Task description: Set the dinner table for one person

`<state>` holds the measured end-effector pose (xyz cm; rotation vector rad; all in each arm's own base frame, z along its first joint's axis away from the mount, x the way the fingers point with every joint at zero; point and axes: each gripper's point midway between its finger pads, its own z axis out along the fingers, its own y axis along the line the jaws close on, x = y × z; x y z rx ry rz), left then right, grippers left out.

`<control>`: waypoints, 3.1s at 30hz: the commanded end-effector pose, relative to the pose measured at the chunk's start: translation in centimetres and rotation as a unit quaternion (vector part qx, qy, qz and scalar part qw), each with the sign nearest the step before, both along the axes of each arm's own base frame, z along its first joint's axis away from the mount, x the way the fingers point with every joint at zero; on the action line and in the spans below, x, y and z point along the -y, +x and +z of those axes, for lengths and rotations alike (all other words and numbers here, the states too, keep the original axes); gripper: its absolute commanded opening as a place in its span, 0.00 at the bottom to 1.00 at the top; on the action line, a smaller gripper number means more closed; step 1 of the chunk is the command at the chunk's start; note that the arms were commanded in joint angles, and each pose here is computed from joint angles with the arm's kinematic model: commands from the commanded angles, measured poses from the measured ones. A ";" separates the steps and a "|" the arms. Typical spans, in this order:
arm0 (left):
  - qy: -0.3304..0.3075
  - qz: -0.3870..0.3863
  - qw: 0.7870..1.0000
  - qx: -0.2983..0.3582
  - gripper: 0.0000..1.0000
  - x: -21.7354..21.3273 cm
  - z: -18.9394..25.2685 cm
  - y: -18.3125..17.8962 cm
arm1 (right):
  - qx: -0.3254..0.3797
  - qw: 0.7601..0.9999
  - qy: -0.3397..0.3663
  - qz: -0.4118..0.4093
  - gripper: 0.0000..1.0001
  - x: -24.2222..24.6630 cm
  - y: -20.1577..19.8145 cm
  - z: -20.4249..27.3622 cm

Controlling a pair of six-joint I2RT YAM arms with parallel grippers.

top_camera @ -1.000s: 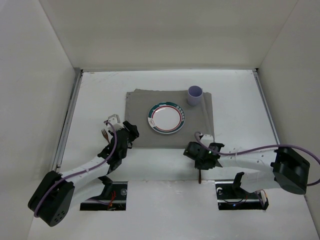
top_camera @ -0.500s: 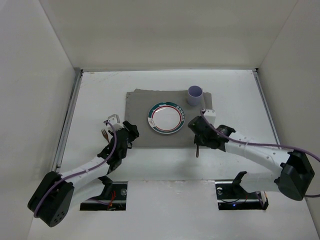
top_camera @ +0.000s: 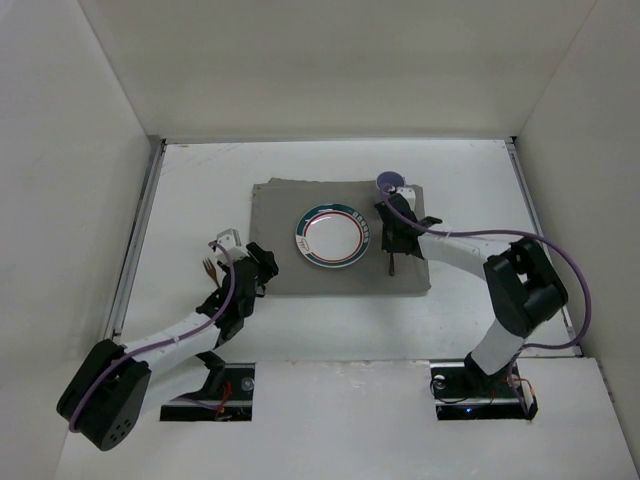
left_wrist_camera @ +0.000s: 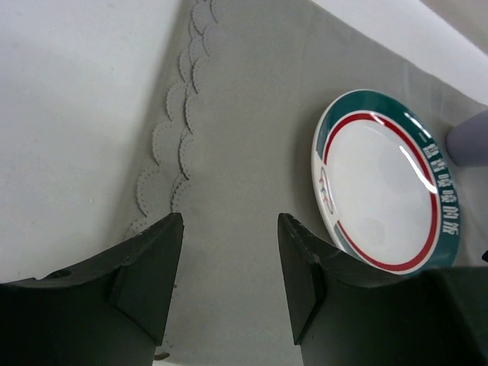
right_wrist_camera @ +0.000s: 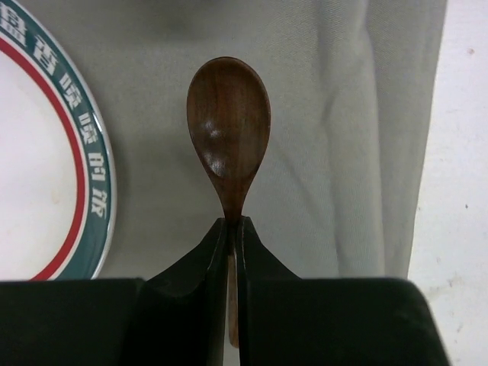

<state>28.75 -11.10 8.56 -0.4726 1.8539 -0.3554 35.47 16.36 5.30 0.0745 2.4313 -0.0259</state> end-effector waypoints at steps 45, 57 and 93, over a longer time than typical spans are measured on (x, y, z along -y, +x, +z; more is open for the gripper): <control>0.068 0.186 0.949 -0.245 0.35 -11.6 -3.8 -4.0 | 0.307 0.909 0.278 0.046 0.39 -2.6 -7.1 15.2; 0.102 0.180 0.937 -0.283 0.26 -10.9 -6.4 -4.1 | 0.287 0.914 0.279 0.062 0.40 -3.6 -7.1 14.2; 0.292 -0.095 0.928 -0.213 0.04 2.5 1.4 5.5 | 0.339 0.898 0.281 -0.008 0.43 0.9 -6.8 15.7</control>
